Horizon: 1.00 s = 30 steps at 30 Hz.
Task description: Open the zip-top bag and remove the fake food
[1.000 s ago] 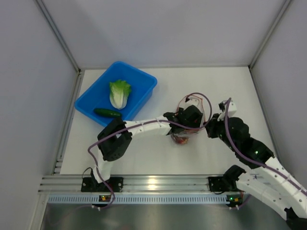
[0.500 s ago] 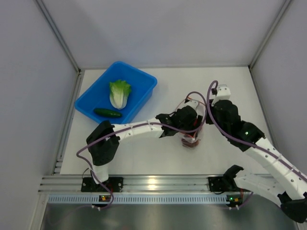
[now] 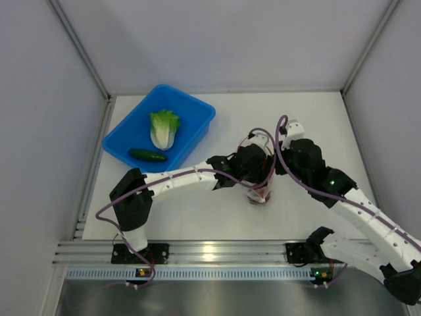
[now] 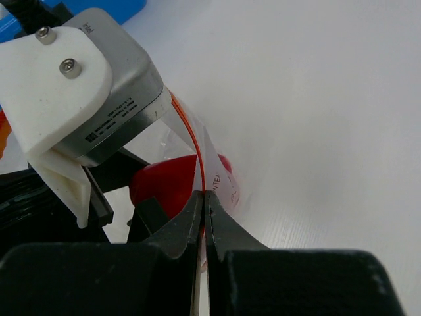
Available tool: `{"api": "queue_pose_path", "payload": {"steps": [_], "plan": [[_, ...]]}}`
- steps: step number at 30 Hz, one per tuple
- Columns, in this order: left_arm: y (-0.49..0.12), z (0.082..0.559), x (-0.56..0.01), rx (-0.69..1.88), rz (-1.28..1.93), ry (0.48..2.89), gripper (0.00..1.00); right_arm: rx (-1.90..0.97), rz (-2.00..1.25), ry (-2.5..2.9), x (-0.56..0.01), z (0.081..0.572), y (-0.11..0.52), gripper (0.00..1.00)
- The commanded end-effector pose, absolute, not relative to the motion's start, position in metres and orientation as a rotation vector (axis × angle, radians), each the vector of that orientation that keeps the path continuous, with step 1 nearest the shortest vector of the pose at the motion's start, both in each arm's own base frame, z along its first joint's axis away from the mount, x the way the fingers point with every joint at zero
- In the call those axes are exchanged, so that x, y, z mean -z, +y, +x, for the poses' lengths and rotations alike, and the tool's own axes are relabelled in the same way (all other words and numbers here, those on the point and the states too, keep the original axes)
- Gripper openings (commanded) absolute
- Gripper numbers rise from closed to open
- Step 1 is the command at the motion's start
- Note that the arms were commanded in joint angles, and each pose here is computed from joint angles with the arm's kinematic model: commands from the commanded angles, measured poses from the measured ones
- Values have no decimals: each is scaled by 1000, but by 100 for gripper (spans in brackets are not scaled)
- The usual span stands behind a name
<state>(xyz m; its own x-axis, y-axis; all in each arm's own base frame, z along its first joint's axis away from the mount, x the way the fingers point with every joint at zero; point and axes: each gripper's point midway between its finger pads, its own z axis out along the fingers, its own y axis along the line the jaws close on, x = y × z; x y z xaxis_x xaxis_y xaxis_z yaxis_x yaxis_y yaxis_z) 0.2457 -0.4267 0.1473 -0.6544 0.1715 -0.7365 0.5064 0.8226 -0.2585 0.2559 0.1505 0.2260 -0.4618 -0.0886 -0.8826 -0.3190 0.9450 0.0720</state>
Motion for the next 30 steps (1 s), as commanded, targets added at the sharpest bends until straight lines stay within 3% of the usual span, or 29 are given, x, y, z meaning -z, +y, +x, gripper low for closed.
{"api": "queue_pose_path", "payload": {"steps": [1,30], "plan": [[-446,252,-209,662,497,2092,0,-332,-346,2034,-229,254,160,0],[-404,227,-282,800,438,1990,0,26,-185,2154,-205,293,130,0]]}}
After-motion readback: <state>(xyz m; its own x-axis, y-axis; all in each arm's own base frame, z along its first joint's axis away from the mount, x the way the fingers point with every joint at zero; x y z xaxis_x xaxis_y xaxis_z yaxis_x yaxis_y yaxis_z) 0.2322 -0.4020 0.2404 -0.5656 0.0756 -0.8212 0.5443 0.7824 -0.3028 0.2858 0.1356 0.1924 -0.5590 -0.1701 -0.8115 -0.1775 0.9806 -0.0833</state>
